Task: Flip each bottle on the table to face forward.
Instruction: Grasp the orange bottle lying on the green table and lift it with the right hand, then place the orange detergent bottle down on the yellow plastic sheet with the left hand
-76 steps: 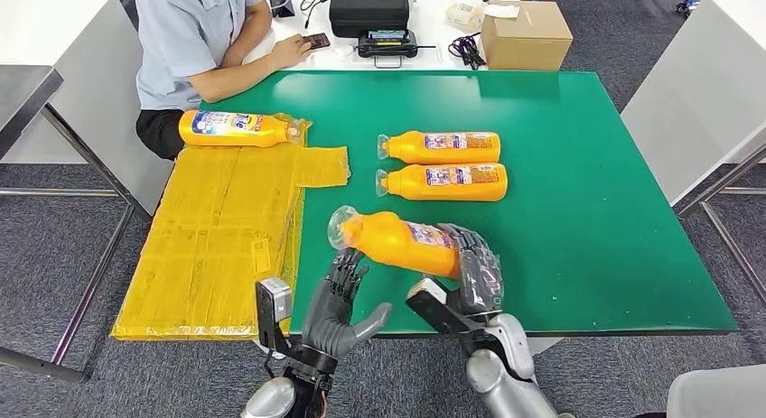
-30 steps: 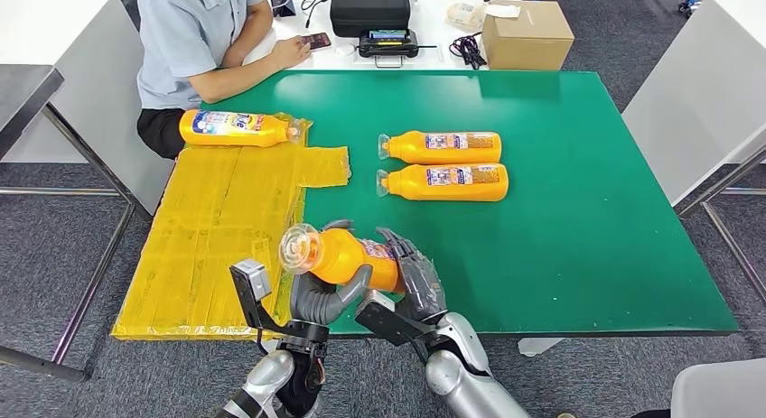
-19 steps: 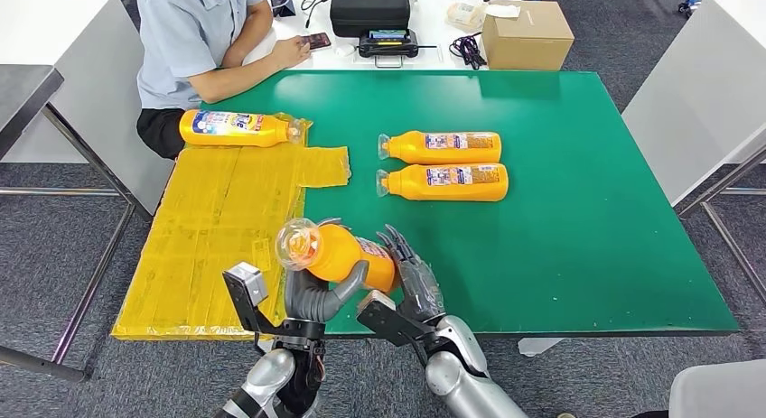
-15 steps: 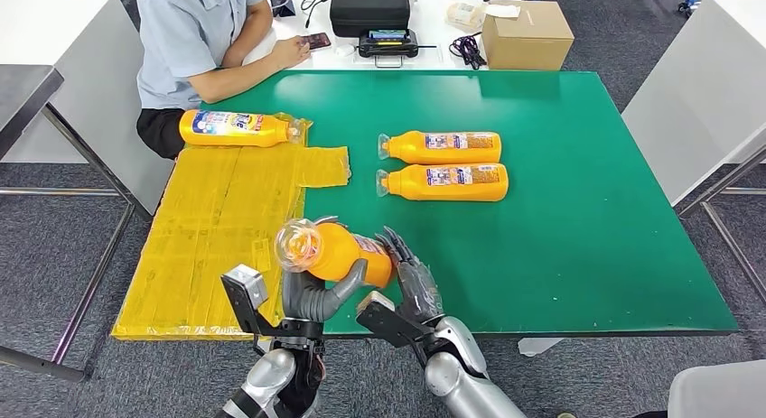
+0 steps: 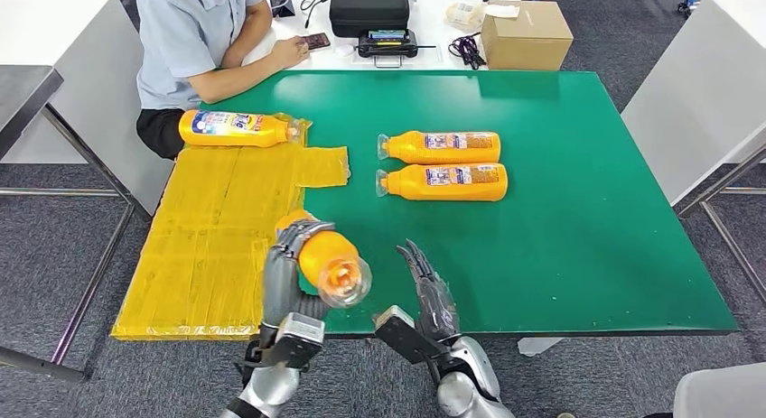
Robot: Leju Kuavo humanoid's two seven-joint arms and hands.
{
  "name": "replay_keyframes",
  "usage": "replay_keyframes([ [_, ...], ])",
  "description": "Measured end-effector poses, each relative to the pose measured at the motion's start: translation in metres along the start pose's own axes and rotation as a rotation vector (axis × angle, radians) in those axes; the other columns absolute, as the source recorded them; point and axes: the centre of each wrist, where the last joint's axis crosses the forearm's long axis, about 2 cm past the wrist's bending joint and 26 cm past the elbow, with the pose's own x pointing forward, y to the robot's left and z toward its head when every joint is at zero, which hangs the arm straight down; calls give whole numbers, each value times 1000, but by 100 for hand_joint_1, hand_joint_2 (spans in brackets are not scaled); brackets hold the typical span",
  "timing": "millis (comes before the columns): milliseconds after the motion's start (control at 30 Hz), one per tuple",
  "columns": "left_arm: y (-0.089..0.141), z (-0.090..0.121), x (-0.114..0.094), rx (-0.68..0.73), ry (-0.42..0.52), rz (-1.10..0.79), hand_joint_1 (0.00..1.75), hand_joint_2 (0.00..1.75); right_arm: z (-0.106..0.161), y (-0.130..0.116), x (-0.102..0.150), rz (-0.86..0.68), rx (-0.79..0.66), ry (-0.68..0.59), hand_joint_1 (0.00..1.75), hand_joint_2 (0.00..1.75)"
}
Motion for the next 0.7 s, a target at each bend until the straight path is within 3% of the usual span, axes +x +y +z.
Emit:
replay_keyframes([
  [200, 21, -4, -8, 48, 29, -114, 175, 175, 13, -9, 0, 71, -60, 21, 0, 175],
  [367, 43, -11, -14, -83, -41, -553, 175, 175, 25, -20, -3, 78, -88, 51, 0, 175],
  [467, 51, -11, -24, -101, 41, -719, 175, 175, 30, -24, -4, 67, -90, 66, 0, 175],
  [700, 51, -15, -54, -134, 247, -883, 175, 175, 33, -27, -5, 36, -87, 84, 0, 175],
])
